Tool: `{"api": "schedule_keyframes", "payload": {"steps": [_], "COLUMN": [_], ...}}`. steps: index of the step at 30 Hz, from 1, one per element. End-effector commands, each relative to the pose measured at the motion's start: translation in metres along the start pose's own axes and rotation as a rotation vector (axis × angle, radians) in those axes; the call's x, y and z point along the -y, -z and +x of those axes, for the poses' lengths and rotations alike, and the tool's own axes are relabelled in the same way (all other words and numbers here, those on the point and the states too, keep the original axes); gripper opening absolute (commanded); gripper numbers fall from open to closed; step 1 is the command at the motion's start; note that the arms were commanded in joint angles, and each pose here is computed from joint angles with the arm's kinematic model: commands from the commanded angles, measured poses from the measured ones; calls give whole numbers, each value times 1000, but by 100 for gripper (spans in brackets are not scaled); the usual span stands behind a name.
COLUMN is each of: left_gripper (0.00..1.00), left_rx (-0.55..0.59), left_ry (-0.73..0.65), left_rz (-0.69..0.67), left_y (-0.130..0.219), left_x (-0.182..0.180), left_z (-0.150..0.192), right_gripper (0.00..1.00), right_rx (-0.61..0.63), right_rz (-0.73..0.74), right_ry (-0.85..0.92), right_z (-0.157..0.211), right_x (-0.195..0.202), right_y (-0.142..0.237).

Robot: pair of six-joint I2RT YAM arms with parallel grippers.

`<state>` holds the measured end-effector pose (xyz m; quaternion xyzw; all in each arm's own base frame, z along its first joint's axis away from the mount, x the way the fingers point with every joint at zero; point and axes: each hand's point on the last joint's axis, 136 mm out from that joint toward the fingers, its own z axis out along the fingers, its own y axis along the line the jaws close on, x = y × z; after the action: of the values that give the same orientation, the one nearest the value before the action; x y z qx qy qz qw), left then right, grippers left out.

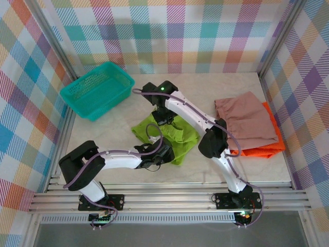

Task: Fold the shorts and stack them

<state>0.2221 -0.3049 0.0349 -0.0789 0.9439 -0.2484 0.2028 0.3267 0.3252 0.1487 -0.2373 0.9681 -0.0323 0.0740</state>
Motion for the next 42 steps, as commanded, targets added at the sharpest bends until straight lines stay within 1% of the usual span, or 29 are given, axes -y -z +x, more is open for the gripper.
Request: {"api": "schedule_keyframes", "payload": {"steps": [1, 2, 4, 5, 7, 8, 9, 13, 15, 16, 18, 20, 22, 23, 24, 26, 29, 31, 35, 38, 42], "left_gripper": [43, 47, 57, 60, 66, 69, 71, 78, 80, 82, 86, 90, 94, 96, 97, 99, 100, 100, 100, 100, 100], "left_rx": [36, 39, 43, 43, 47, 51, 52, 83, 111, 132, 180, 232, 275, 284, 292, 294, 281, 252, 203, 200, 173], "left_ry": [-15, -14, -13, -11, -4, 2, 5, 31, 42, 45, 34, 12, 10, 13, 23, 37, 34, 20, 61, 80, 142], "left_rz": [-9, -9, -8, -5, 4, 11, 21, 56, 75, 87, 99, 100, 157, 186, 221, 291, 362, 386, 409, 334, 238], "left_y": [14, 16, 22, 24, 32, 35, 41, 66, 84, 95, 116, 142, 168, 176, 182, 188, 182, 166, 122, 87, 45], "left_x": [-4, -4, -6, -6, -8, -8, -8, -13, -15, -16, -16, -16, -4, 3, 10, 29, 59, 77, 88, 69, 19], "left_z": [-3, -4, -5, -5, -5, -6, -5, -9, -14, -17, -27, -40, -56, -63, -71, -86, -106, -115, -132, -139, -139], "right_gripper": [9, 12, 21, 23, 33, 40, 47, 65, 68, 69, 73, 82, 90, 93, 95, 97, 98, 98, 99, 100, 100], "right_rx": [-20, -26, -39, -45, -48, -47, -42, 5, 39, 66, 134, 219, 311, 334, 369, 393, 416, 429, 445, 442, 451], "right_rz": [-113, -128, -172, -199, -270, -302, -345, -535, -635, -674, -693, -643, -585, -577, -581, -598, -610, -606, -601, -596, -596], "right_ry": [-19, -19, -15, -16, -25, -32, -37, -49, -70, -89, -126, -164, -206, -226, -259, -326, -412, -455, -505, -503, -491], "right_z": [-1, -1, -1, -2, -4, -6, -8, -20, -29, -35, -45, -53, -57, -57, -57, -51, -42, -34, -15, -3, 9], "right_x": [-26, -29, -38, -42, -51, -55, -59, -75, -77, -73, -55, -28, 4, 14, 27, 50, 80, 98, 121, 128, 131], "right_y": [-11, -14, -19, -19, -16, -14, -9, 20, 39, 50, 67, 75, 82, 83, 87, 82, 70, 61, 44, 34, 28]}}
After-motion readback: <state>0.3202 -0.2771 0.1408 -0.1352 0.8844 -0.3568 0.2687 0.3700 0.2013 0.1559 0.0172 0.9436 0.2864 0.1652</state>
